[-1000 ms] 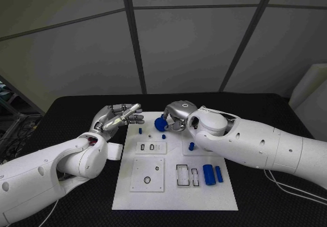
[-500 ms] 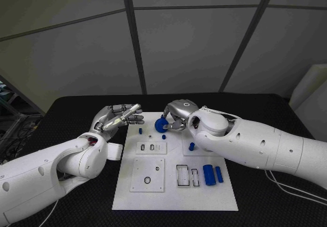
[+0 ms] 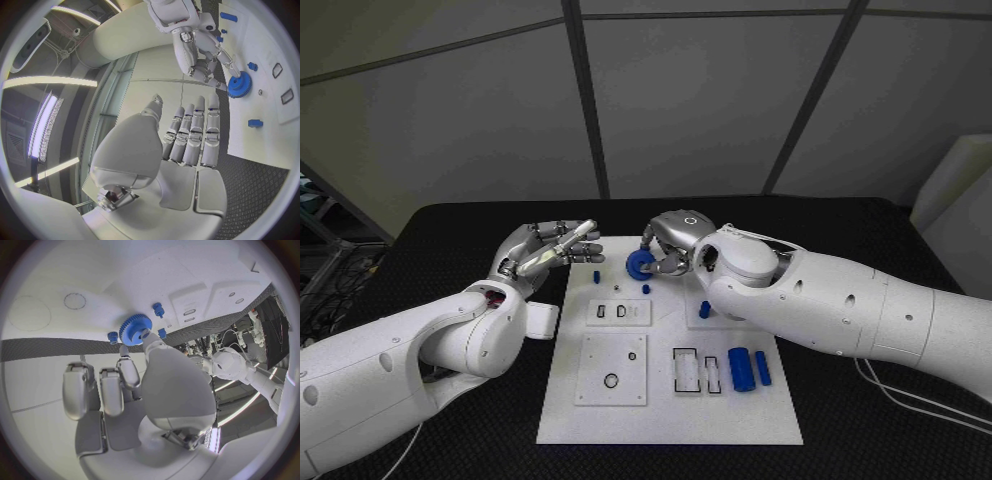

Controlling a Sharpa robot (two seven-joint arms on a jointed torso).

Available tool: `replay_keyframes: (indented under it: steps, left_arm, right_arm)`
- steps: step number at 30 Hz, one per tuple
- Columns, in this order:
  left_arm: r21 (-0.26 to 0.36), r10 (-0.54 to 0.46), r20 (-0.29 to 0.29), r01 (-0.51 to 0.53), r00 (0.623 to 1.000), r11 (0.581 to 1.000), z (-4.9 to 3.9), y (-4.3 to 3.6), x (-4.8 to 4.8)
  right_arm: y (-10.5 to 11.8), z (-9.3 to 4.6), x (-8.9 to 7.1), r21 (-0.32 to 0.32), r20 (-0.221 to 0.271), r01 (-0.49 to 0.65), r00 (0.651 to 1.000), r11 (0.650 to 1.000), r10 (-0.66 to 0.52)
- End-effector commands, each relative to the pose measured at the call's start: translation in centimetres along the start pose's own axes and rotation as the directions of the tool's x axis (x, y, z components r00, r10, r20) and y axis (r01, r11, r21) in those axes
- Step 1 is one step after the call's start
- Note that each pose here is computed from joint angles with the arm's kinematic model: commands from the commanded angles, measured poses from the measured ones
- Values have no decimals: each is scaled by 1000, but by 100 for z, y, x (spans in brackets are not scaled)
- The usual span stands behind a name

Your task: Assemble the parts on the task board

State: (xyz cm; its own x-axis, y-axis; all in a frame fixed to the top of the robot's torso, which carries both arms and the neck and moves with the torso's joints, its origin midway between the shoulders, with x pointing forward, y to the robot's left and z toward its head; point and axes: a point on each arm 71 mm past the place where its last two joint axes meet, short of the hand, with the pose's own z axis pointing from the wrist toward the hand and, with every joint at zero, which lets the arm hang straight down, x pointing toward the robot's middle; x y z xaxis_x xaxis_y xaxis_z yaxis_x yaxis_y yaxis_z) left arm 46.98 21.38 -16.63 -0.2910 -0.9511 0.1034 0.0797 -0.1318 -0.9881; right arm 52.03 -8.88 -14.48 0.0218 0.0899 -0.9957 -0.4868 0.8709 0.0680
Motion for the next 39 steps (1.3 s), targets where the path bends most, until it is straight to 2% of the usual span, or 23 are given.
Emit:
replay_keyframes:
  steps: [1, 20, 39]
  left_arm:
    - [6, -2, -17, 2, 1000, 1000, 4, -13, 18]
    - [5, -2, -17, 2, 1000, 1000, 6, -10, 18]
    - [2, -3, -19, 3, 1000, 1000, 4, -10, 18]
  right_arm:
    - [-7, 8, -10, 15, 5, -1, 1000, 1000, 1]
    - [22, 40, -38, 21, 62, -13, 998, 1000, 12]
    - [0, 67, -41, 45, 84, -13, 996, 999, 9]
